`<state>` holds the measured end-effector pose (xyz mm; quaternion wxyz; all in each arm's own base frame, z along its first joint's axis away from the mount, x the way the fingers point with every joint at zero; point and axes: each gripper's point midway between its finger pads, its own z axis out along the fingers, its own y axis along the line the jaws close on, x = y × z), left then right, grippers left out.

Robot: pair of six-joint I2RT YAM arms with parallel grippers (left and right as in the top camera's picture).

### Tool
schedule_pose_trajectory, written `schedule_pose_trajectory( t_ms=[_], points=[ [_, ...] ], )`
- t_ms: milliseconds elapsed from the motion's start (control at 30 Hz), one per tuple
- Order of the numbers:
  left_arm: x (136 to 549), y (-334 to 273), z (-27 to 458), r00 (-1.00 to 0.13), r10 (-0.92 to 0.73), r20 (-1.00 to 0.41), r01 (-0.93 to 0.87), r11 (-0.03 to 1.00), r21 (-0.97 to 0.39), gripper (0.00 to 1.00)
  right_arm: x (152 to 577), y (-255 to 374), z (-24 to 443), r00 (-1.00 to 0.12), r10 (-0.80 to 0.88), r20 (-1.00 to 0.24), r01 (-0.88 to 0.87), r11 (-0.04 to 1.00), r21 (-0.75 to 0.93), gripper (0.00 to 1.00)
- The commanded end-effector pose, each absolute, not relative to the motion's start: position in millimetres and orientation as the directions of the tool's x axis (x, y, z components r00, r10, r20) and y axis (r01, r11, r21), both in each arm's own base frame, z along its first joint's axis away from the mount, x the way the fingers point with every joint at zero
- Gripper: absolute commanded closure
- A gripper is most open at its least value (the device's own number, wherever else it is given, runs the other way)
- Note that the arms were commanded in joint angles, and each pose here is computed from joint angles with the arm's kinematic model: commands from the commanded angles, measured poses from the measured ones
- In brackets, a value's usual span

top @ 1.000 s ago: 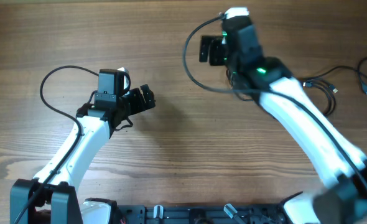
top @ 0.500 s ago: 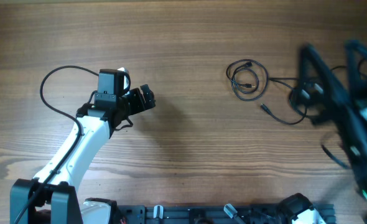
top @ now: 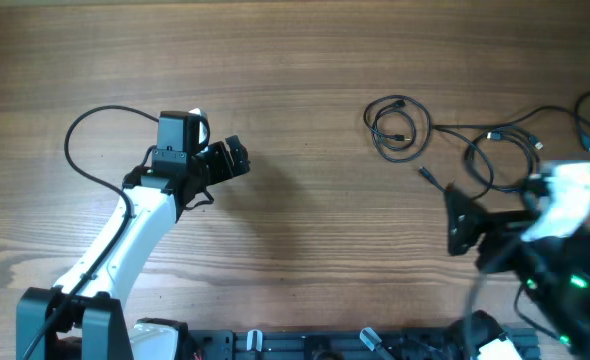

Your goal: Untangle cables

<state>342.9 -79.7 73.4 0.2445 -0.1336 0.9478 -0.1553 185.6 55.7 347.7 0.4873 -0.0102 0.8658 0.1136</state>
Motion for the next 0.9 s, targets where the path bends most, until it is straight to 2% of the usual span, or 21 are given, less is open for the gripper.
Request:
schedule_pose_trajectory(
  t_ms=[0, 67, 233, 700, 867],
  points=[
    [340.1, -81.7, 68.1, -0.857, -0.311, -0.411, -0.164, 0.921, -0.354, 0.00, 183.7, 52.7, 292.2, -0.656, 0.017, -0.755, -0.101, 0.989, 0.110, 0.00],
    [340.1, -81.7, 68.1, -0.857, -0.311, -0.411, -0.164, 0.921, -0.354, 0.00, 181.1, 51.4, 273.0, -0.696, -0.003, -0.718, -0.096, 0.991, 0.089, 0.00],
    [340.1, -81.7, 68.1, -0.857, -0.311, -0.411, -0.164, 0.921, -0.354, 0.00, 169.7, 45.3, 248.2, -0.710, -0.007, -0.705, -0.091, 0.992, 0.082, 0.00],
    [340.1, -81.7, 68.1, -0.857, -0.311, -0.411, -0.164, 0.921, -0.354, 0.00, 138.8, 5.1, 270.5, -0.442, 0.190, -0.877, 0.035, 0.980, 0.195, 0.00],
    [340.1, -81.7, 68.1, -0.857, -0.311, -0.411, -0.164, 0.921, -0.354, 0.00, 136.1, 4.3, 272.3, -0.427, 0.194, -0.883, 0.032, 0.979, 0.200, 0.00]
  ],
)
